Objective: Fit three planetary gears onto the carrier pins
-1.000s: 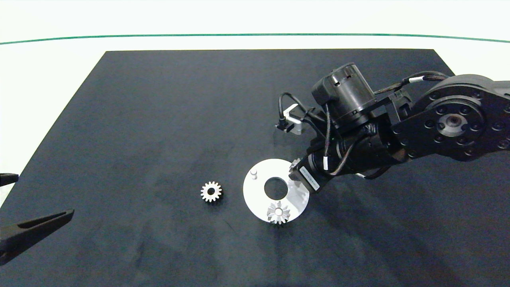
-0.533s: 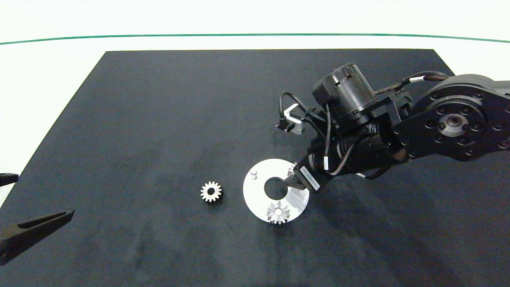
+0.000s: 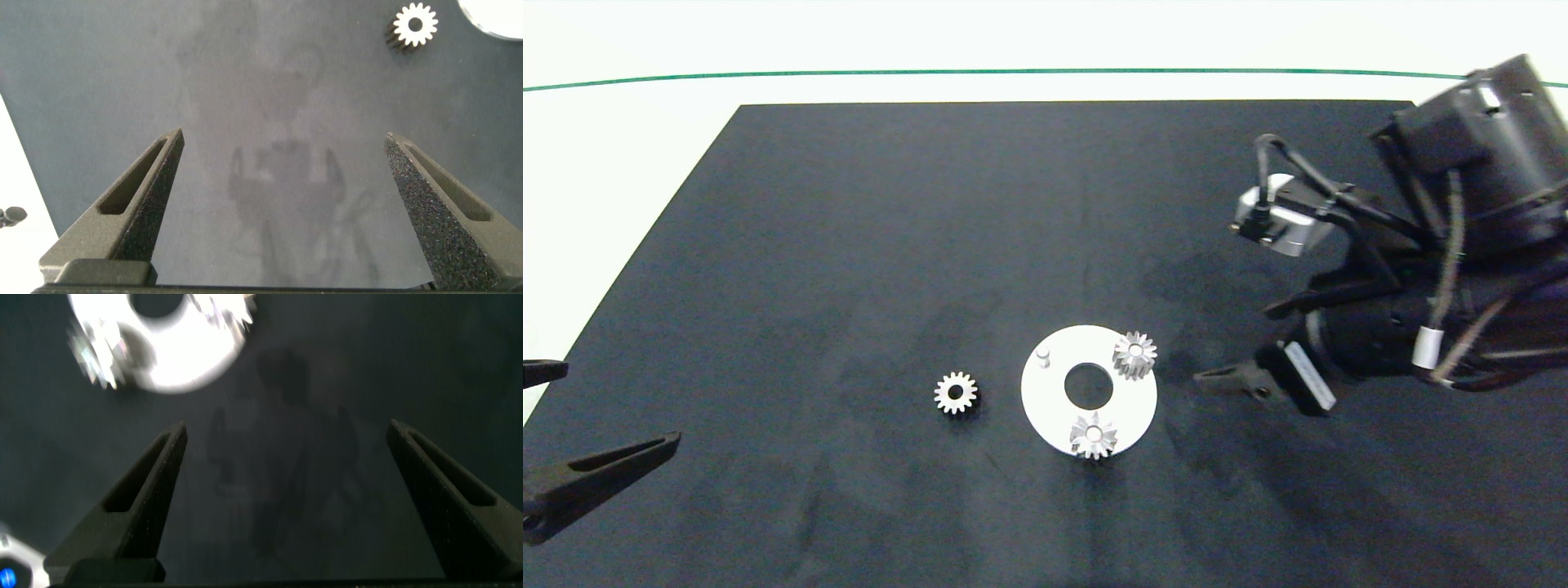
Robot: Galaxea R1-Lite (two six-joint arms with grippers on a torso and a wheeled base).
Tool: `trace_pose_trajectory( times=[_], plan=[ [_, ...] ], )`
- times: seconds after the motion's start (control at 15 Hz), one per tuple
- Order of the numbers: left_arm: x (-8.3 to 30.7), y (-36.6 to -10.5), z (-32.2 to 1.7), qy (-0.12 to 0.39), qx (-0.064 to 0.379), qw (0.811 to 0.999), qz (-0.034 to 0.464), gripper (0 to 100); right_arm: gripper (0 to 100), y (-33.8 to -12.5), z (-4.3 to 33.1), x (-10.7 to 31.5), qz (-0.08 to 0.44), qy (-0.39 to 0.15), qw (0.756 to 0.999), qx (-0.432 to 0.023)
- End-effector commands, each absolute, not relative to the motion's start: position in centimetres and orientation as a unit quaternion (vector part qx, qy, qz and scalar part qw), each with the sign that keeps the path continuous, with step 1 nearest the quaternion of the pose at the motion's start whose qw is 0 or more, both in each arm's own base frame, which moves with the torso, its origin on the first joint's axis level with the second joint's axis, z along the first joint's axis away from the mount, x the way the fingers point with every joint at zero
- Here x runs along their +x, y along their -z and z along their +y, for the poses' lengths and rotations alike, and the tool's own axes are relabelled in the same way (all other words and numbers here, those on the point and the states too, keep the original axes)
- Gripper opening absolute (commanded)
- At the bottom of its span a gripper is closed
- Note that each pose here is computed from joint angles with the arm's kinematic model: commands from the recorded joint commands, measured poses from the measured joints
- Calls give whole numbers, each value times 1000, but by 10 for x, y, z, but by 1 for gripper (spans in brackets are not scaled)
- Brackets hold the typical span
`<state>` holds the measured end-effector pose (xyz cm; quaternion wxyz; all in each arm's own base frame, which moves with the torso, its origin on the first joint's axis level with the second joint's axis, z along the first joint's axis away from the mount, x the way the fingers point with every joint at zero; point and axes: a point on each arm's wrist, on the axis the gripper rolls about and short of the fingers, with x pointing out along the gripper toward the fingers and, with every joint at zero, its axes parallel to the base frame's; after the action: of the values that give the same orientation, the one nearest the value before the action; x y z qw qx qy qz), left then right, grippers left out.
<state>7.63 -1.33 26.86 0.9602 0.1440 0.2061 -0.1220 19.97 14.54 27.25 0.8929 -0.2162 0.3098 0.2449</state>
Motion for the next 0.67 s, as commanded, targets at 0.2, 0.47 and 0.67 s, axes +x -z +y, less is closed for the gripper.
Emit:
trace_pose_trajectory(
  times=[0.2, 0.47, 0.67],
  plan=[
    [98, -247, -17, 129, 148, 944, 265, 100, 100, -242, 46, 102, 308, -161, 921, -178],
    [126, -236, -25, 141, 153, 937, 282, 100, 100, -226, 36, 82, 311, -152, 922, -174],
    [142, -230, -39, 154, 173, 926, 297, 100, 100, -219, 33, 79, 319, -147, 919, -178]
  ],
)
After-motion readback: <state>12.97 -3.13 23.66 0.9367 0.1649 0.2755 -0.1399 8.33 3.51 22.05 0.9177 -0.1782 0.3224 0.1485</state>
